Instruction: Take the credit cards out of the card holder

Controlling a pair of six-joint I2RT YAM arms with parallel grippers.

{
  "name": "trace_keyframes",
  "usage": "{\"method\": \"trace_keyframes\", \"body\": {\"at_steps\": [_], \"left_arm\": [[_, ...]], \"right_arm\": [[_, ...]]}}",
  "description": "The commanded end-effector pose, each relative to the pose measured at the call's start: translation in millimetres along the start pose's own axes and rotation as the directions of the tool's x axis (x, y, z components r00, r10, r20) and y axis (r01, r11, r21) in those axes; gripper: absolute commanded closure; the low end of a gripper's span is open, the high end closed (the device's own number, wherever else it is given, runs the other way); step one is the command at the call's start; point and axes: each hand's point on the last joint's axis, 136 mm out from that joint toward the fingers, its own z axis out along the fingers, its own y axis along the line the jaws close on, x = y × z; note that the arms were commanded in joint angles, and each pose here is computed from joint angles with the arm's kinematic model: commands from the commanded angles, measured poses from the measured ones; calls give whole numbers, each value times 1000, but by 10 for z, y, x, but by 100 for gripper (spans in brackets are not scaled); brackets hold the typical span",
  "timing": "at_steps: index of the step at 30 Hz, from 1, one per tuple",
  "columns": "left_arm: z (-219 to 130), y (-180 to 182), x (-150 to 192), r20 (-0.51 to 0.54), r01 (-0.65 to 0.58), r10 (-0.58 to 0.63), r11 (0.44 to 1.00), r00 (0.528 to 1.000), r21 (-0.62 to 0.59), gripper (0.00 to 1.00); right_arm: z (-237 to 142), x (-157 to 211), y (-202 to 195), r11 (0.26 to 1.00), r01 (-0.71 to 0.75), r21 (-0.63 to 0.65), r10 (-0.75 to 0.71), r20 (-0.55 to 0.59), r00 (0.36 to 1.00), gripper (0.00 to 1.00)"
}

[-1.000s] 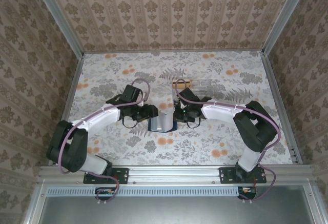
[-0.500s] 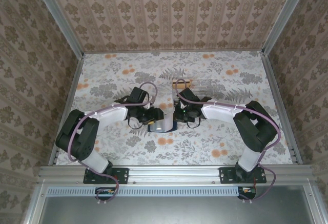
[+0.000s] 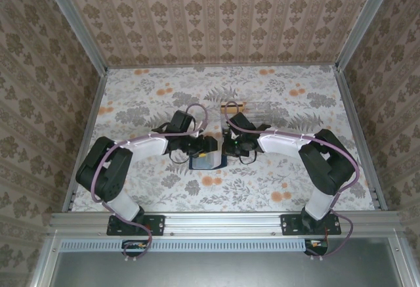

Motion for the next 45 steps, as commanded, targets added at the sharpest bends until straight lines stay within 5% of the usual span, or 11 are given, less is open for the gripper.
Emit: {"method": "trace_keyframes", "body": {"at_steps": [1,17,24,31,40,45], "left_arm": [[39,-191,-80,-3,-23,23,997,1000,68,47],[258,-279,-184,-38,-25,28,997,999,78,50],[389,-196,-207,-61,-1,4,999,998,52,55],[398,-162,-199,-65,4,-2,1000,998,29,58],[26,-222,-337,15,-24,24,999,1000,-25,56],[-328,-13,-361,88,-13,26,988,996,-152,54]], "right_arm": [[-18,-46,-57,1000,-18,19,18,15,1000,80],[-515,71,-212,998,-60,0,60,106,993,53],[-467,281,49,984,-33,-173,47,79,996,42],[-257,292,179,984,-25,-176,35,54,998,37],[-184,250,-43,998,-21,-56,25,73,997,75],[-154,264,-108,999,-15,-30,17,63,998,90]]}}
